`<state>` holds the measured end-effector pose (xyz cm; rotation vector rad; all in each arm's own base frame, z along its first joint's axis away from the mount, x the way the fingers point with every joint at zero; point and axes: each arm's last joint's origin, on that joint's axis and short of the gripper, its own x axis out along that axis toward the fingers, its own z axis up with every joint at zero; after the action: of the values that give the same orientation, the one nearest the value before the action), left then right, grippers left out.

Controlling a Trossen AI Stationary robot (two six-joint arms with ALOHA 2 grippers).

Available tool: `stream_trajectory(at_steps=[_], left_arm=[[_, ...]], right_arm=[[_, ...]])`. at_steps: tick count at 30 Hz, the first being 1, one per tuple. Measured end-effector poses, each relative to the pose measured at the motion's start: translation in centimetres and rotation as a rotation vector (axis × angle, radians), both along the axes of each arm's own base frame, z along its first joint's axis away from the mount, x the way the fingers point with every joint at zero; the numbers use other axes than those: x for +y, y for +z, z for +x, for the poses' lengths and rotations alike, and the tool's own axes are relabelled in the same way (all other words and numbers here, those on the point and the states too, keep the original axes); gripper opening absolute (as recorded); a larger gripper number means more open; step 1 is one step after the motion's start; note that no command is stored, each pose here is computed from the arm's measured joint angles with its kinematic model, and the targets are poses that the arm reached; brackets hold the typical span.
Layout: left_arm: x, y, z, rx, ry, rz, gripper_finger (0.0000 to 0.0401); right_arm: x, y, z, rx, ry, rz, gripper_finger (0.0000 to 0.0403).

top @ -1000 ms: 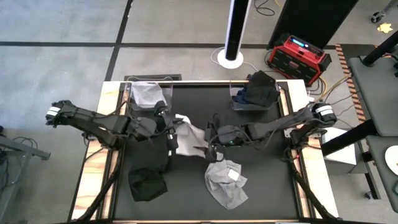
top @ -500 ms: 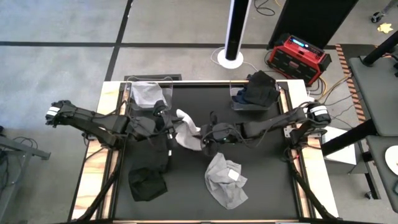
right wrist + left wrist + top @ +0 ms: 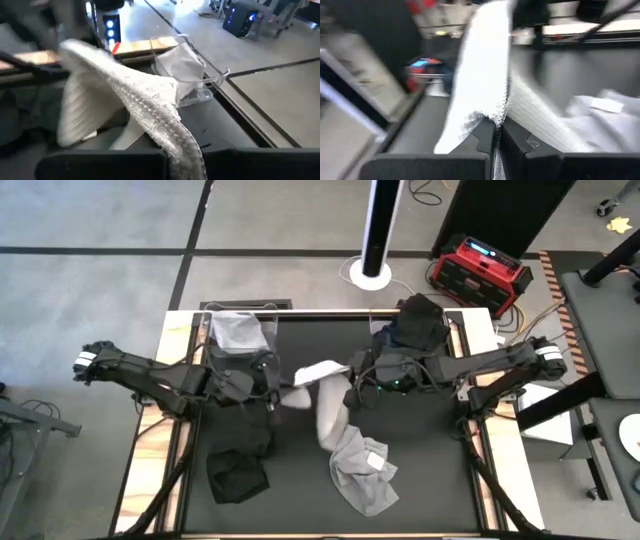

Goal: Sort towels by color in basket
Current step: Put the light gray towel into the left transparent bin

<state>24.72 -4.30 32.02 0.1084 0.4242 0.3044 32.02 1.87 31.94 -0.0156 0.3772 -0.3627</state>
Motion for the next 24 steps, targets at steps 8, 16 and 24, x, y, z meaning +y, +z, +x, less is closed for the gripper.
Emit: stream_trajectory(at_steps=[8,16,24], left_arm=[[-0.5,-0.5,1.9,-0.066,-0.007,-0.039,0.0003],[-0.6,-1.9,3.9,-0.071,0.025,-0.023,0.0065],[-1.4,-3.7,5.6,-0.03,-0.126,-0.065,0.0179]], right_arm=[[-0.1,-0.2,1.0,-0.059,0.002,0.008,0.0009],[-0.1,-0.4,1.9,-0.114,0.001,0.005,0.0009],[-0.5,0.5,2.1,-0.192,-0.003,-0.02,0.0009]])
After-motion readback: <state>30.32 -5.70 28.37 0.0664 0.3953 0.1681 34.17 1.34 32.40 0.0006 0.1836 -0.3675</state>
